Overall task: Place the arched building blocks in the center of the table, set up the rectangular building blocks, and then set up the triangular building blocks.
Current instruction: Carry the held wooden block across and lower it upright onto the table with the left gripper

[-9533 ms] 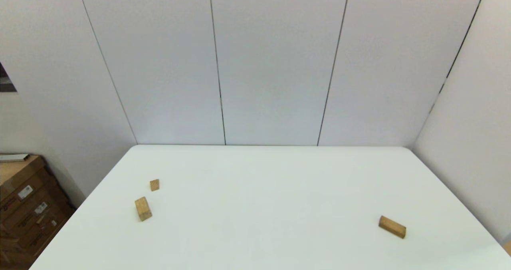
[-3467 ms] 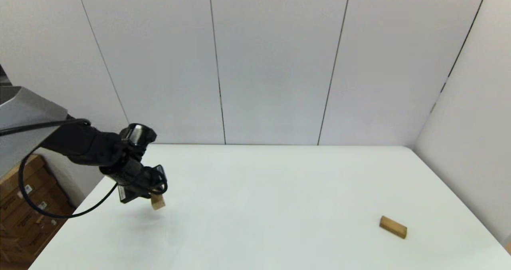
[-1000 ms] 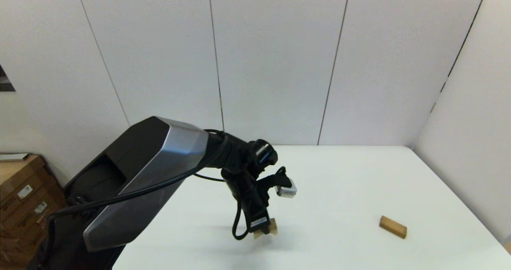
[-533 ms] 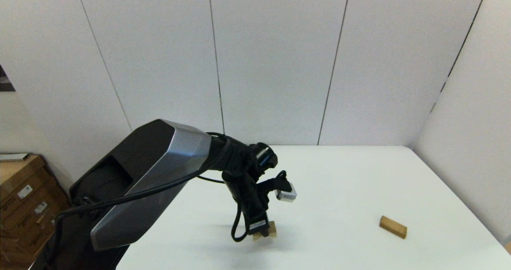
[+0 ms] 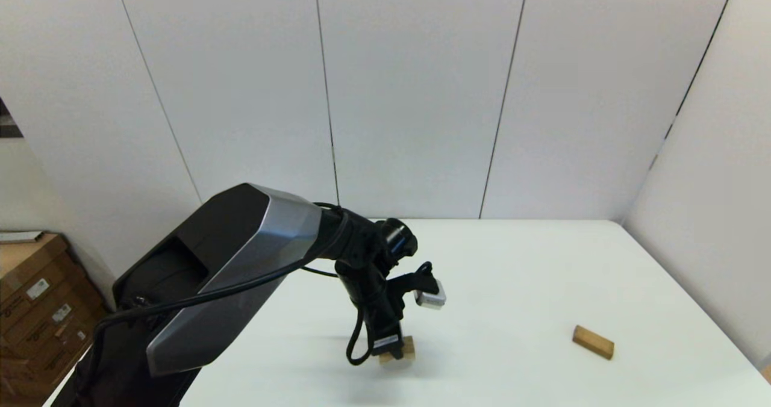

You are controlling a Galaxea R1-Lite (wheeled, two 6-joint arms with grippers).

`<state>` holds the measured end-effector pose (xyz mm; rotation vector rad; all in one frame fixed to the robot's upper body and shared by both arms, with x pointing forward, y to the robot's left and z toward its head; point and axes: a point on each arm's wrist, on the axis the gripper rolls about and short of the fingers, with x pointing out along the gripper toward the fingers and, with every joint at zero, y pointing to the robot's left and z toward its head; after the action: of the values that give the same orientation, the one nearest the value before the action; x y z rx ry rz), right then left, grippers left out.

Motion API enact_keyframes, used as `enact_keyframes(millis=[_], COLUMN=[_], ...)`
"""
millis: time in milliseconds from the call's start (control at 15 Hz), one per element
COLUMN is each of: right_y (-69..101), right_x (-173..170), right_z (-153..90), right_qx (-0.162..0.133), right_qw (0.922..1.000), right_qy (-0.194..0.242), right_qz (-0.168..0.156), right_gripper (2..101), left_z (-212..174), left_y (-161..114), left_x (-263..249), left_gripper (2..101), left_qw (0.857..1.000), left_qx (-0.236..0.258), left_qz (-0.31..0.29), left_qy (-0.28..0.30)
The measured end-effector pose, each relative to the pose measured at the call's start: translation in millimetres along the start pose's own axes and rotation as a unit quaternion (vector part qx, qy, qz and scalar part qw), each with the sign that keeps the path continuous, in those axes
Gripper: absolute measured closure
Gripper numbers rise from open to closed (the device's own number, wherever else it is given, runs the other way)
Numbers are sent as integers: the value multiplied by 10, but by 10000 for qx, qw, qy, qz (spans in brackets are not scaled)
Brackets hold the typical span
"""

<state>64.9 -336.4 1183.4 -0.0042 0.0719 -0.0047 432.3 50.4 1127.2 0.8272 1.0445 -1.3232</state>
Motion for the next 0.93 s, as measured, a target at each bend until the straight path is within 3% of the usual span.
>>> enact_keyframes(millis=[933], right_y=[0], right_x=[0], right_z=[0], right_qx=[2], right_qw=[10000], right_qy=[0], right_qz=[0], right_gripper=[43], left_z=[25], left_y=[27], left_x=[26], left_gripper=[772], left_qw=[9996], left_qx=[269], left_qz=[-9], left_qy=[-41])
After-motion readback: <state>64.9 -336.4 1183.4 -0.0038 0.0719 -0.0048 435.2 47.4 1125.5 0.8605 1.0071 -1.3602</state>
